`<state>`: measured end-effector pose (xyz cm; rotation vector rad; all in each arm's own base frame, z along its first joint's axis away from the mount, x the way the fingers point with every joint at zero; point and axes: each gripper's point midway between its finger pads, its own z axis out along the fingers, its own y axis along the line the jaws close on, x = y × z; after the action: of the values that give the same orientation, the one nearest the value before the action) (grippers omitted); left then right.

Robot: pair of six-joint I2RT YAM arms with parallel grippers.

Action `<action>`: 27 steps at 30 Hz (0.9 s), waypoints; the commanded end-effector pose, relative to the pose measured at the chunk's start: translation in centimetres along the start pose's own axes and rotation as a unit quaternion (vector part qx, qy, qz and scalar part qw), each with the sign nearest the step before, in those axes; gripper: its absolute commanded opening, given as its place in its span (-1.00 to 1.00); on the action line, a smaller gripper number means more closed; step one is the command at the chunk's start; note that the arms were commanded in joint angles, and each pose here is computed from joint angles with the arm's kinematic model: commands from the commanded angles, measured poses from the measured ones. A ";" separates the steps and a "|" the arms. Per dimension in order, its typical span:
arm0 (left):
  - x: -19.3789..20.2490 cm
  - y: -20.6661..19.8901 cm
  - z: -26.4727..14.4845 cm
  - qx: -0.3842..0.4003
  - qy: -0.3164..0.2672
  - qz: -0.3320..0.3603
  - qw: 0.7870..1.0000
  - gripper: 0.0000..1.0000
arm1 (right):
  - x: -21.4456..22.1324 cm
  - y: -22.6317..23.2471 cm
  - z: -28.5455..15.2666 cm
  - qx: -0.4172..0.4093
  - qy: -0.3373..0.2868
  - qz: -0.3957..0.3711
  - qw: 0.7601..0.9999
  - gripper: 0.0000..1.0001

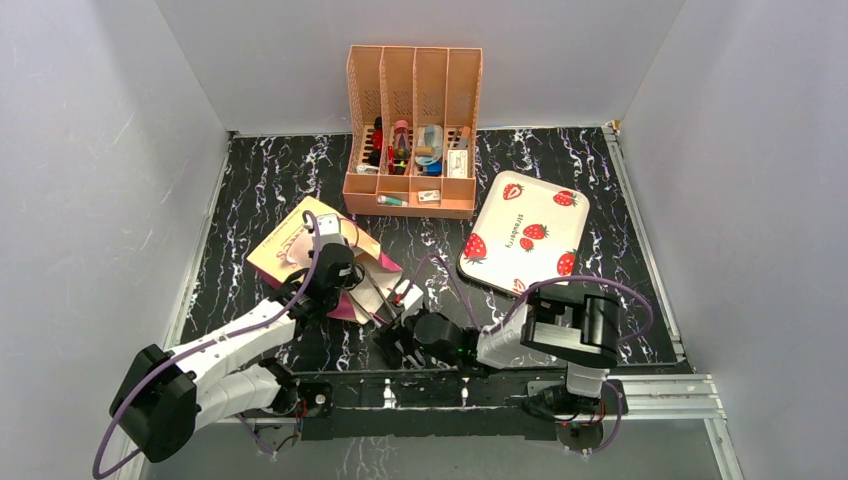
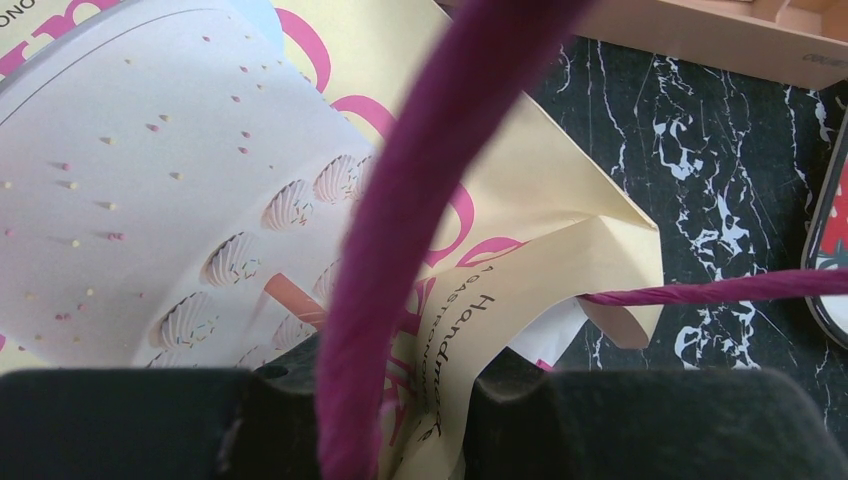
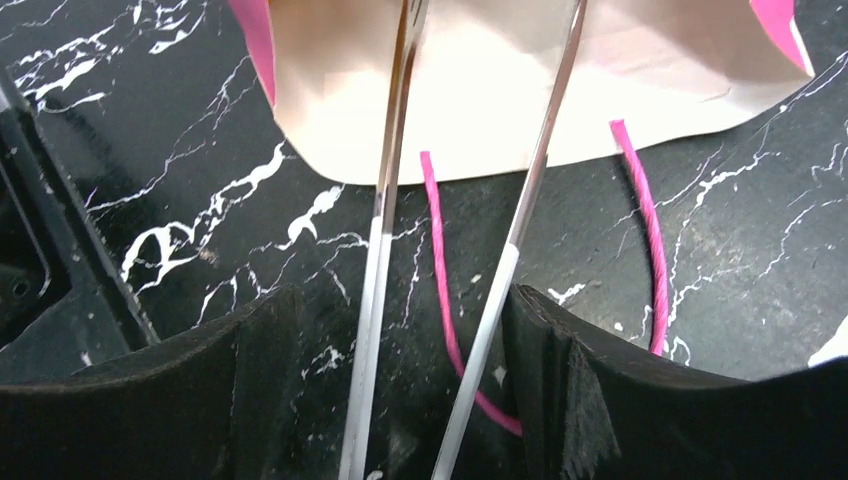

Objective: Take the fake bread out of the paper bag
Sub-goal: Pick up the clamp at the center of the board.

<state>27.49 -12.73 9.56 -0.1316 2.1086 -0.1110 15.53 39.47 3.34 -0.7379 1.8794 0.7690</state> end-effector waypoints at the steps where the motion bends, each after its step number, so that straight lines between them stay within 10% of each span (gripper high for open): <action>1: -0.2 -1.6 -0.8 0.040 0.008 -0.015 0.999 -0.93 | -0.8 -0.4 1.3 0.022 -0.035 -0.001 0.999 0.41; 27: -1.1 -0.8 -1.7 0.033 -0.010 -0.024 0.999 -0.87 | 1.3 -1.4 1.2 0.092 -0.013 0.003 0.996 -0.19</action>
<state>27.01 -13.06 10.52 -0.1349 2.0946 -0.1692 18.01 40.40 2.79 -0.5592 1.8077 0.6151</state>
